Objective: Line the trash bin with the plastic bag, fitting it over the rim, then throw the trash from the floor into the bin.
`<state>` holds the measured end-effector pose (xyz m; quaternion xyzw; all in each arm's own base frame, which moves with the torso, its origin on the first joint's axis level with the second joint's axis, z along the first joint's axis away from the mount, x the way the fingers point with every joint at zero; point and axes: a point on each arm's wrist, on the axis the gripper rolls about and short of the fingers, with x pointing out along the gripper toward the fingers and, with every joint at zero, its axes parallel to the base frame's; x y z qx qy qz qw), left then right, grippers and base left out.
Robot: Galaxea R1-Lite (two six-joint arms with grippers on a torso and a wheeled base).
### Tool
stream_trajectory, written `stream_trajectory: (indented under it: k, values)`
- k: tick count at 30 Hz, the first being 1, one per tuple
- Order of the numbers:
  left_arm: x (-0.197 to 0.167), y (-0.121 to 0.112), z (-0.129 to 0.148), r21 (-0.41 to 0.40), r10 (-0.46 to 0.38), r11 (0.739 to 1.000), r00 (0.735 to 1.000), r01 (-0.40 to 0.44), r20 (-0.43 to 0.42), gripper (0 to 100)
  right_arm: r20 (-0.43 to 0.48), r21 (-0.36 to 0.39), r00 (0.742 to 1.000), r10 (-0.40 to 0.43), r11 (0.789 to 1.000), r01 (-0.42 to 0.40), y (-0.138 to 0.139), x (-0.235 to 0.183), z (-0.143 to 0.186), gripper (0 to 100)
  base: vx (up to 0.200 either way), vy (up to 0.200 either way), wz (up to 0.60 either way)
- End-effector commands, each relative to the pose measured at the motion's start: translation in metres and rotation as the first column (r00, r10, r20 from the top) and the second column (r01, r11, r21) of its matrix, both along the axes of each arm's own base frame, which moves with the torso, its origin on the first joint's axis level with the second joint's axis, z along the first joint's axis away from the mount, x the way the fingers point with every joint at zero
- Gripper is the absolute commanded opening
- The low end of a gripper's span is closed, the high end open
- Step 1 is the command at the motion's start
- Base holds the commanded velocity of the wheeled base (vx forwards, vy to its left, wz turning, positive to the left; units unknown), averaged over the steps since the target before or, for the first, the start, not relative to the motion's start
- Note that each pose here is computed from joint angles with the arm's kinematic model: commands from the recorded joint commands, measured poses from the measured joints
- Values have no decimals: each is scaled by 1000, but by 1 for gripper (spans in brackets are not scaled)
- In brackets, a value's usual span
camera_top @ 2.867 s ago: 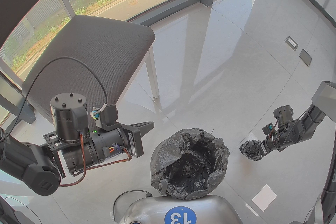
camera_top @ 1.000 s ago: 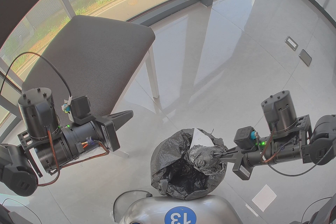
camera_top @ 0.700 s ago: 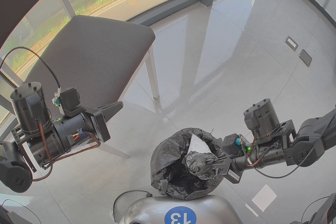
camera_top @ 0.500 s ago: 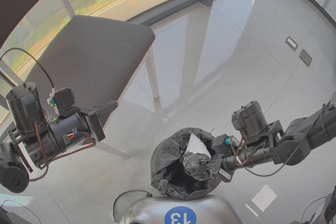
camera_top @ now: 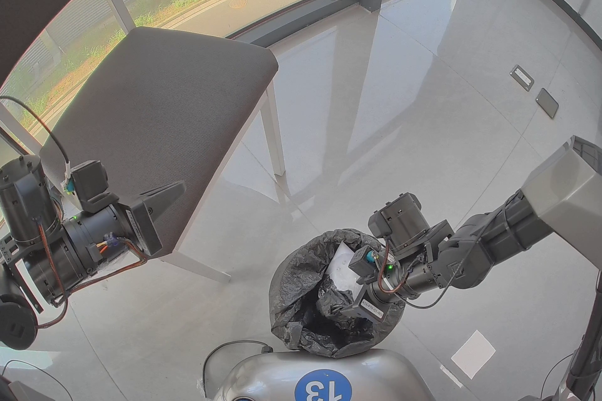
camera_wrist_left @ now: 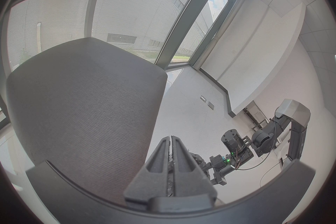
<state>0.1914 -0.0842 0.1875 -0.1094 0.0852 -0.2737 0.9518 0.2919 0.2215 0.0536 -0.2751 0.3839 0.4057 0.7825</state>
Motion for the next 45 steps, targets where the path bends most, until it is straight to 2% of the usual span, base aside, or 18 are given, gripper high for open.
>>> stream_trajectory:
  k: [1,5,12,16,20,25,26,28,31,35,38,39,40,41,43,44,45]
  values:
    - [-6,7,2,-6,14,1000,1000,-14,14,0,-21,-6,1000,-18,1000,18,3,6,-10,100,0,0,0]
    - [-9,8,4,-11,16,1000,1000,-15,24,0,-18,7,999,-35,999,35,0,5,-4,100,0,0,0]
    - [-10,9,5,-1,14,1000,999,-14,35,0,53,102,990,-129,987,123,-23,-15,51,100,0,0,0]
    - [-11,9,6,4,17,1000,999,-17,36,0,108,139,964,-243,964,227,-44,-36,80,100,0,0,0]
    - [-11,14,9,12,40,999,998,-41,45,0,160,187,918,-363,924,333,-74,-56,105,100,0,0,0]
    - [-23,23,19,41,66,997,994,-70,82,0,275,249,802,-531,845,473,-122,-82,136,100,0,0,0]
    - [-31,25,24,53,67,996,993,-73,96,0,307,277,760,-573,818,505,-136,-92,145,100,0,0,0]
    - [-45,31,31,70,77,994,992,-84,100,0,349,322,705,-617,786,528,-157,-113,158,100,0,0,0]
    - [-71,40,45,88,128,987,988,-136,92,0,387,374,642,-661,749,546,-180,-150,174,100,0,0,0]
    - [-118,57,60,99,157,981,984,-164,79,0,414,422,572,-708,706,569,-206,-212,188,100,0,0,0]
    - [-150,69,65,99,179,977,980,-187,85,0,436,465,523,-732,681,566,-218,-256,188,100,0,0,0]
    - [-152,70,66,98,182,977,979,-191,87,0,438,469,519,-734,679,565,-219,-258,188,100,0,0,0]
    - [-173,78,71,96,229,966,967,-240,110,0,459,511,474,-752,660,551,-225,-287,185,100,0,0,0]
    - [-184,82,73,104,251,959,961,-264,118,0,468,530,447,-762,647,549,-228,-302,182,100,0,0,0]
    - [-206,89,74,116,282,948,951,-297,129,0,479,543,406,-778,626,559,-231,-330,171,100,0,0,0]
    - [-206,89,74,116,282,948,951,-297,129,0,479,543,406,-778,626,559,-231,-330,171,100,0,0,0]
    - [-221,94,71,118,295,943,946,-310,133,0,482,548,384,-788,613,569,-232,-345,165,100,0,0,0]
